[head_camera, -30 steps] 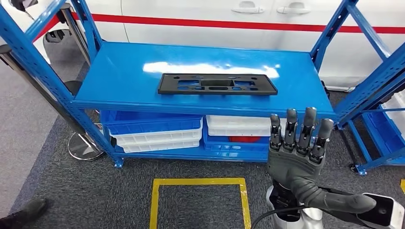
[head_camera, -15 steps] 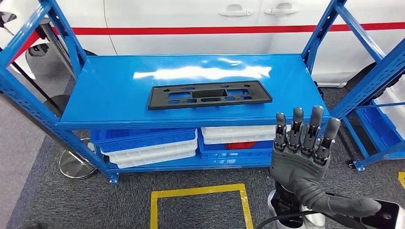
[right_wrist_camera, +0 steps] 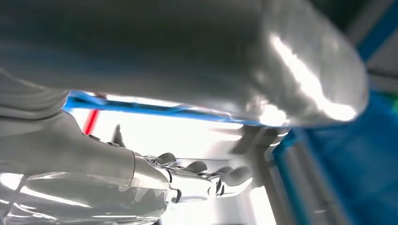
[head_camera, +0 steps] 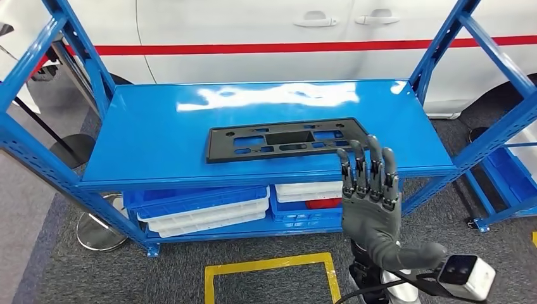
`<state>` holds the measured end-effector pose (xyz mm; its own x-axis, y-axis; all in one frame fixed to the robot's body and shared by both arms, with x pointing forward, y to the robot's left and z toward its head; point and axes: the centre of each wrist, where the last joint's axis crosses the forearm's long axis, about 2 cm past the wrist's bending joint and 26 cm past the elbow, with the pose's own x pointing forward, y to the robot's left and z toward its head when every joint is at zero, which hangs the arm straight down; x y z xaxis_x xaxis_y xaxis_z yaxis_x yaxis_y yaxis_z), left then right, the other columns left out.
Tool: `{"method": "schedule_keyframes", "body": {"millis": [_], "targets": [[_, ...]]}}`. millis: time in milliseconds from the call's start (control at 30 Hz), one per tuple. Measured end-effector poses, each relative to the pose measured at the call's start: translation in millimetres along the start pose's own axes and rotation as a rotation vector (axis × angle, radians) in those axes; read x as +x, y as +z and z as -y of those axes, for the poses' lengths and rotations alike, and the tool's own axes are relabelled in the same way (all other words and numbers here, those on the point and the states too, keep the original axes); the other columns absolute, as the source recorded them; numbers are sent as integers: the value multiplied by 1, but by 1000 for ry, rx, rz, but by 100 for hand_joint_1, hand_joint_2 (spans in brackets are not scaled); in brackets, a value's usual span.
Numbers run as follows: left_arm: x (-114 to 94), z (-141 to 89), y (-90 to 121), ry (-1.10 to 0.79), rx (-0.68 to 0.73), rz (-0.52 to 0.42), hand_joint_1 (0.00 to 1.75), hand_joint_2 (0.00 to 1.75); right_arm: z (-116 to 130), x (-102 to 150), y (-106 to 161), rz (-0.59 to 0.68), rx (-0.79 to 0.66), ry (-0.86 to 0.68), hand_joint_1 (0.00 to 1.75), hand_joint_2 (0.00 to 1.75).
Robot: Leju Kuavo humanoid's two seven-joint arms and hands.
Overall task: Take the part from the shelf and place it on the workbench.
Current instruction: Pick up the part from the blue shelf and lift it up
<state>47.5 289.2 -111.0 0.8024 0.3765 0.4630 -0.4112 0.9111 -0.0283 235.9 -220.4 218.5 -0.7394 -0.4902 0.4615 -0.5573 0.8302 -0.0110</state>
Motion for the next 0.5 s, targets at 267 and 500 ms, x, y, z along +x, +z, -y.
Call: {"method": "schedule_keyframes", "body": {"millis": [267, 500], "targets": [[1, 1, 0, 1, -5, 8, 0, 0, -1, -16, 21, -114, -3, -5, 0, 0], [0, 4, 0, 1, -9, 2, 0, 0, -5, -24, 24, -174, -25, 19, 0, 131]]}}
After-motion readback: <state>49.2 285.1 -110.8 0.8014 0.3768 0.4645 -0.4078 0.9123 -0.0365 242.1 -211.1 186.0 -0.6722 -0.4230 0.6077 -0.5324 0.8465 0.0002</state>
